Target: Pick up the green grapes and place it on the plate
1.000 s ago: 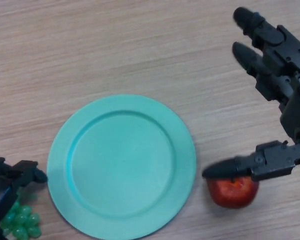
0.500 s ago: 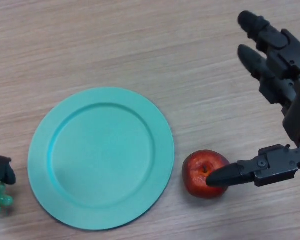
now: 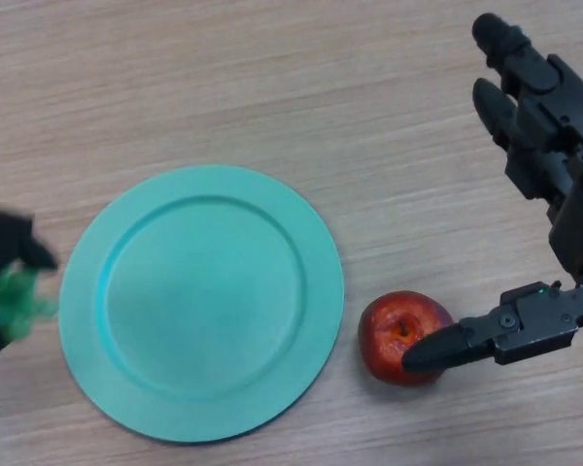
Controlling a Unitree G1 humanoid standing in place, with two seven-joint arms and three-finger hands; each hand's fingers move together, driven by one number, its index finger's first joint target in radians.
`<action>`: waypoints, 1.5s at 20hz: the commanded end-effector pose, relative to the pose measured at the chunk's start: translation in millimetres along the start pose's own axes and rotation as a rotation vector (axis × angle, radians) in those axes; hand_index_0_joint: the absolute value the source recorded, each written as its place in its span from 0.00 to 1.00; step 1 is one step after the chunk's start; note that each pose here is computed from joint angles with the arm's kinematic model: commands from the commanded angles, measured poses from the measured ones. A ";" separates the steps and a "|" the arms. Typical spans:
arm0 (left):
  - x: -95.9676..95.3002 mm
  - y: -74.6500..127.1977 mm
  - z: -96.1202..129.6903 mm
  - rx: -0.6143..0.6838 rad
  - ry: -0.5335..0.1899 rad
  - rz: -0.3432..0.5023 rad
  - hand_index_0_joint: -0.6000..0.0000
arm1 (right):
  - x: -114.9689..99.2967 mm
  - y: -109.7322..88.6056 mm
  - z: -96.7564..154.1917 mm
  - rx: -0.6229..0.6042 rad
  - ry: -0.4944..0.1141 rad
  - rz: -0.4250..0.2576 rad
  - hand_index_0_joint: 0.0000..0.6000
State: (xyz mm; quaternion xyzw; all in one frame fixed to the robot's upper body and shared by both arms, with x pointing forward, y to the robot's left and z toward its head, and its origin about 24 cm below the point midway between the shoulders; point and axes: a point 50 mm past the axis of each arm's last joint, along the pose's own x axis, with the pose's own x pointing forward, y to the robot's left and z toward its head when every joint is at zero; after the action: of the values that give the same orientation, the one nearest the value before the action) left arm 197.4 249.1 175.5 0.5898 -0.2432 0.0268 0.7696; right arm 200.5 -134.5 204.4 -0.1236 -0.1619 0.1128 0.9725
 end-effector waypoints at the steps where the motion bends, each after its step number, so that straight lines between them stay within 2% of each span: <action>1: 6.5 37.1 11.9 -0.041 -0.053 0.224 0.00 | -5.5 -3.5 31.4 0.002 -0.245 -0.019 0.17; 2: 7.7 36.1 13.3 -0.052 -0.054 0.219 0.00 | -5.5 -3.5 31.4 0.002 -0.246 -0.019 0.33; 3: 9.6 33.5 17.2 -0.100 -0.056 0.206 0.00 | -5.5 -3.6 31.4 -0.001 -0.247 -0.020 0.25; 4: 10.2 32.5 19.0 -0.127 -0.056 0.199 0.08 | -5.5 -3.7 31.4 -0.002 -0.247 -0.020 0.15; 5: 10.1 31.8 20.2 -0.151 -0.054 0.187 0.33 | -5.4 -3.8 31.3 -0.002 -0.246 -0.020 0.11; 6: 9.9 31.0 21.0 -0.166 -0.051 0.174 0.50 | -5.4 -3.9 31.2 -0.003 -0.245 -0.021 0.08; 7: 9.4 29.7 21.7 -0.185 -0.045 0.147 0.75 | -5.5 -4.0 30.9 -0.005 -0.244 -0.021 0.04; 8: 9.0 30.4 21.8 -0.202 -0.040 0.130 0.92 | -5.5 -3.7 30.7 -0.008 -0.243 -0.021 0.01; 9: 9.4 35.0 21.8 -0.239 -0.040 0.131 1.00 | -4.9 -2.9 30.6 -0.012 -0.241 -0.020 0.00; 14: 8.7 44.7 20.9 -0.439 -0.053 0.186 1.00 | -2.1 1.9 31.9 -0.016 -0.243 -0.014 0.00; 15: 7.9 46.6 19.5 -0.547 -0.053 0.206 1.00 | -0.8 4.0 32.3 -0.018 -0.241 -0.012 0.00; 16: 7.8 47.7 18.6 -0.602 -0.052 0.212 1.00 | -0.3 5.0 32.6 -0.017 -0.241 -0.011 0.00; 17: 7.6 50.0 16.1 -0.740 -0.049 0.230 1.00 | 0.9 7.0 33.3 -0.014 -0.242 -0.010 0.00; 18: 7.4 50.9 14.1 -0.804 -0.044 0.235 1.00 | 1.9 8.0 33.9 -0.013 -0.242 -0.009 0.00; 19: 6.1 51.3 9.4 -0.936 -0.031 0.239 1.00 | 3.6 10.6 35.4 -0.013 -0.245 -0.007 0.00; 20: 5.0 51.3 7.6 -0.992 -0.024 0.237 1.00 | 4.4 11.8 36.2 -0.013 -0.247 -0.005 0.00; 21: 1.9 51.0 6.0 -1.112 -0.020 0.217 1.00 | 5.8 14.1 37.6 -0.012 -0.250 -0.001 0.00; 23: -1.8 46.1 8.6 -1.225 -0.003 0.168 1.00 | 7.0 16.6 39.1 -0.010 -0.253 0.000 0.00; 25: -1.4 42.0 12.1 -1.234 0.015 0.140 1.00 | 8.6 18.2 39.9 -0.011 -0.247 0.002 0.00; 30: 0.3 39.4 17.2 -1.211 0.010 0.127 1.00 | 8.7 19.1 40.7 -0.008 -0.253 0.010 0.00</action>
State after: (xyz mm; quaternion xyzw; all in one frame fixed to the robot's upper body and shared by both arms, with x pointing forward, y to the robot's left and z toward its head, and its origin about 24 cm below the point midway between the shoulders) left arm 190.7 244.4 188.1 -0.0187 -0.1677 -0.0731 0.9829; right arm 203.7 -104.1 215.8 -0.1169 -0.1910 0.1437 0.9640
